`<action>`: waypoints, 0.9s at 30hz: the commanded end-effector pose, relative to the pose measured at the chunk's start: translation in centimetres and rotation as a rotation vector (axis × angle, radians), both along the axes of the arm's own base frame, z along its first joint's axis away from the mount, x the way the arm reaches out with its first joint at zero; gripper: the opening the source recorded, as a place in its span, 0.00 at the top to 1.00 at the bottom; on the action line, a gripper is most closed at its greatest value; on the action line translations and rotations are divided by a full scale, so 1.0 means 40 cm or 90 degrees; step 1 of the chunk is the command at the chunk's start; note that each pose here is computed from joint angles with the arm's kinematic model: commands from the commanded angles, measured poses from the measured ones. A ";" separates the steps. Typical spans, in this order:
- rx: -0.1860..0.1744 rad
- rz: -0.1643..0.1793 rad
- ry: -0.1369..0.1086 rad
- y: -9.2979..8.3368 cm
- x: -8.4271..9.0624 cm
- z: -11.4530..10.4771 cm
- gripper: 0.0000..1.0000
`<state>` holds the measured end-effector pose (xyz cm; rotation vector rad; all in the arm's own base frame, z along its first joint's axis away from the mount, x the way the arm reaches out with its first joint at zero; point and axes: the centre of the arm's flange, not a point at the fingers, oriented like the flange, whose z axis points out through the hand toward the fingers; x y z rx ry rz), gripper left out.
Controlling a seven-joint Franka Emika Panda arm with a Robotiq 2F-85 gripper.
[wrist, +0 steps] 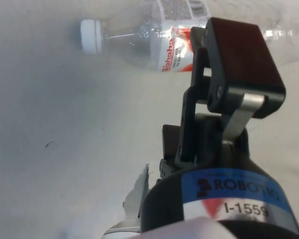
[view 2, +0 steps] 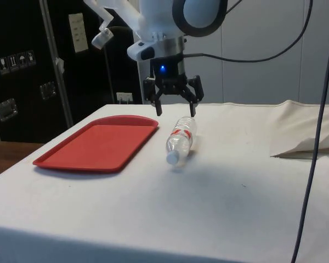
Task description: Place the bottle upright on the tray.
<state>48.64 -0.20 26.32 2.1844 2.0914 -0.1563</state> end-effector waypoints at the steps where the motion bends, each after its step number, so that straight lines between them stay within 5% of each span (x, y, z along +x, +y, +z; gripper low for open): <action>1: -0.011 0.004 -0.001 0.004 0.002 0.000 0.00; 3: -0.001 0.006 0.003 0.008 -0.001 -0.001 0.00; 11: -0.038 0.018 0.006 0.020 0.004 -0.007 0.00; 12: -0.024 0.017 0.008 0.022 -0.002 -0.011 0.00; 13: -0.042 0.020 0.007 0.020 0.004 -0.008 0.00; 19: -0.068 0.028 0.011 0.018 0.007 -0.007 0.00; 20: -0.055 0.028 0.013 0.020 0.001 -0.008 0.00; 27: -0.097 0.040 0.016 0.011 0.011 -0.006 0.00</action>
